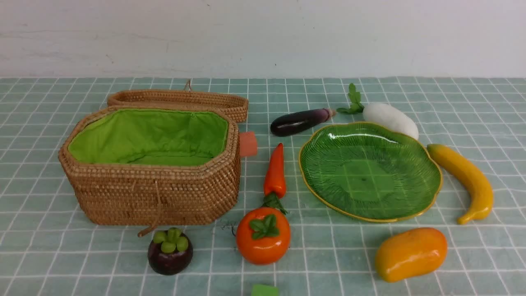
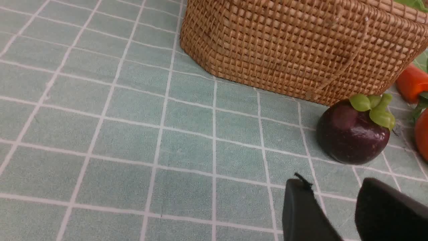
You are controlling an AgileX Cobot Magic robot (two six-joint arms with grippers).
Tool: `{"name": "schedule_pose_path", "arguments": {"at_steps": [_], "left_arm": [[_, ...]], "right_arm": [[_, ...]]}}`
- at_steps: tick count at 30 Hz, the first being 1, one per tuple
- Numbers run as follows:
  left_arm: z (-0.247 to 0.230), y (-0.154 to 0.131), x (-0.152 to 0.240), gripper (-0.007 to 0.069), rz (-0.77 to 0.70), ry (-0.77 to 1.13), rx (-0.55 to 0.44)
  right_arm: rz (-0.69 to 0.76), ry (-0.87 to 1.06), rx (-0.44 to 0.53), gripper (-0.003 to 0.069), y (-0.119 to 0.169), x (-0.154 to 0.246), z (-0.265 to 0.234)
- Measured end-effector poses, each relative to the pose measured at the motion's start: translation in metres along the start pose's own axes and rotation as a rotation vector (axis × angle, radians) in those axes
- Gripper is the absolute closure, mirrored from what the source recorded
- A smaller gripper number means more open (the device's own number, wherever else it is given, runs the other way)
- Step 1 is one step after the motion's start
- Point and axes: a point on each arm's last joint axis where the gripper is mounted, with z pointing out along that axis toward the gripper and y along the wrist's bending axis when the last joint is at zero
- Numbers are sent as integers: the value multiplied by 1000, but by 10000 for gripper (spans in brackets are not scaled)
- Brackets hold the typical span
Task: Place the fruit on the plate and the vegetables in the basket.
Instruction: Grab a mountain bell pepper with your left arm and put it into the left basket
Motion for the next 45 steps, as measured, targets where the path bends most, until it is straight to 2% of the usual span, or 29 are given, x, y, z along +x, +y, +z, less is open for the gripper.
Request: {"name": "schedule_pose_path", "arguments": {"at_steps": [20,24,26,27,28,29,30,32,34,37,43,45], "left_arm": [[0,0,0,386,1,-1,0],[0,-2,-6,386,-30,-62,25],[-1,-7,-14,386,-202,-150,89],[-2,-7,-15,386,-220,-156,94],[-3,-9,-20,386,-384,-202,142],[-3,-9,-21,386,-392,-208,144],[-4,-10,-25,386,-533,-237,181],[-6,-10,-30,386,-690,-289,223],[-7,-9,-33,391,-723,-316,235],[-8,-12,-35,430,-683,-297,234],[-25,-32,-66,623,-433,-166,210],[-21,-38,-76,638,-388,-69,174]], "right_arm": [[0,0,0,417,0,0,0],[0,0,0,417,0,0,0],[0,0,0,417,0,0,0],[0,0,0,417,0,0,0],[0,0,0,417,0,0,0],[0,0,0,417,0,0,0],[0,0,0,417,0,0,0],[0,0,0,417,0,0,0],[0,0,0,417,0,0,0],[0,0,0,417,0,0,0],[0,0,0,417,0,0,0],[-1,0,0,417,0,0,0]]}}
